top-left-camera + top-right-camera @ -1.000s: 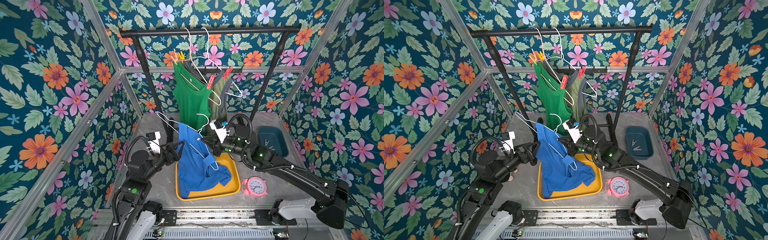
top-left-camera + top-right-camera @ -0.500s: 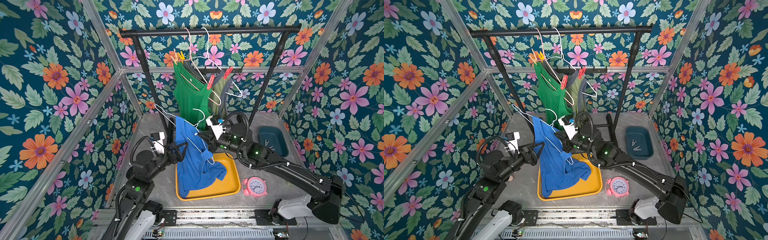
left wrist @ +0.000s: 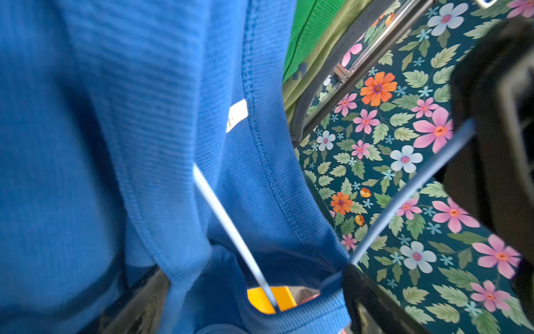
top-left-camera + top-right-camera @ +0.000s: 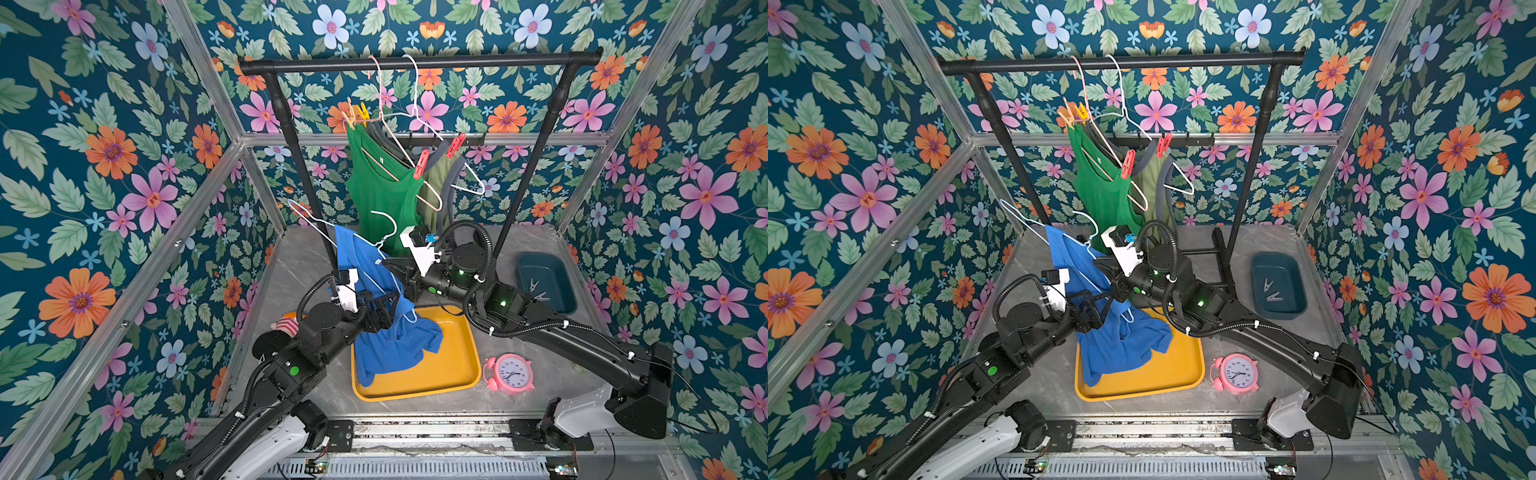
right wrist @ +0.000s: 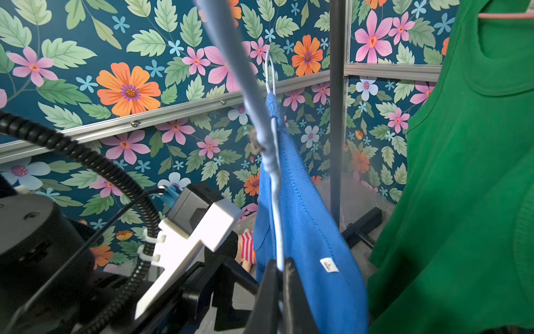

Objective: Remove the clothespins securing tank tops to the hanger
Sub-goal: Remove the tank top from the hanger.

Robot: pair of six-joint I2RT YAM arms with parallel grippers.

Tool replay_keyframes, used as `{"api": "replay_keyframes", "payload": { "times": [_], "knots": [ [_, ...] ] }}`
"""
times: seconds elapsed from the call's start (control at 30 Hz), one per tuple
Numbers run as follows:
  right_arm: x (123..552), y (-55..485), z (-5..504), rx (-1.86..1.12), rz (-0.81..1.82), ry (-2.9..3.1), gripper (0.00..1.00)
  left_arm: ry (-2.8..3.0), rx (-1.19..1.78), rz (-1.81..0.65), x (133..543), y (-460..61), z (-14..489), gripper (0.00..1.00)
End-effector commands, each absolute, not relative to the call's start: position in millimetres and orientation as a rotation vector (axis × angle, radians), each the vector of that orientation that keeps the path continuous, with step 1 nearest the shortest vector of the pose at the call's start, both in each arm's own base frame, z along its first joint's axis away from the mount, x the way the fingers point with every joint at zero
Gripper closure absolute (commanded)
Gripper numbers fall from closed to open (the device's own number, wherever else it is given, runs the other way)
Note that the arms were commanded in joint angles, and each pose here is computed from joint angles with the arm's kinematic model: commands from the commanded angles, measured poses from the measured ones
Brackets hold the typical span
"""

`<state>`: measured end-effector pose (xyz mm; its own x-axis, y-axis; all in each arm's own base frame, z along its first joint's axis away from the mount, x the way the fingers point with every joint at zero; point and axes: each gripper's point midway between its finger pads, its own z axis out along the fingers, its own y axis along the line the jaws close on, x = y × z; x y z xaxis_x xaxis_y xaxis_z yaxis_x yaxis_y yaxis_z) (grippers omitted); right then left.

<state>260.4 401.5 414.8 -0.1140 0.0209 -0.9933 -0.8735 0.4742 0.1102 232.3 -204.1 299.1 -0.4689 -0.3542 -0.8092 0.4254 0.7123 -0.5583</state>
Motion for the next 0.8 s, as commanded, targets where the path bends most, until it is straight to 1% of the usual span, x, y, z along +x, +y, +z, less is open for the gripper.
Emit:
{"api": "replay_keyframes", "payload": {
  "times": [0.0, 0.2, 0.37, 0.53, 0.77],
  "knots": [
    [255, 400, 442, -0.771, 0.930, 1.397, 1.00, 1.848, -0.012, -0.768, 242, -197, 294, 0.05],
    [254, 399, 440, -0.778, 0.926, 1.398, 1.00, 1.820, -0.054, -0.702, 234, -197, 298, 0.06],
    [255, 398, 441, -0.778, 0.908, 1.397, 1.00, 1.849, 0.006, -0.723, 228, -210, 290, 0.06],
    [258, 399, 443, -0.781, 0.889, 1.398, 1.00, 1.892, 0.094, -0.716, 217, -234, 275, 0.07],
    [260, 401, 448, -0.797, 0.869, 1.394, 1.00, 1.893, 0.117, -0.683, 202, -243, 268, 0.07]
  ]
}}
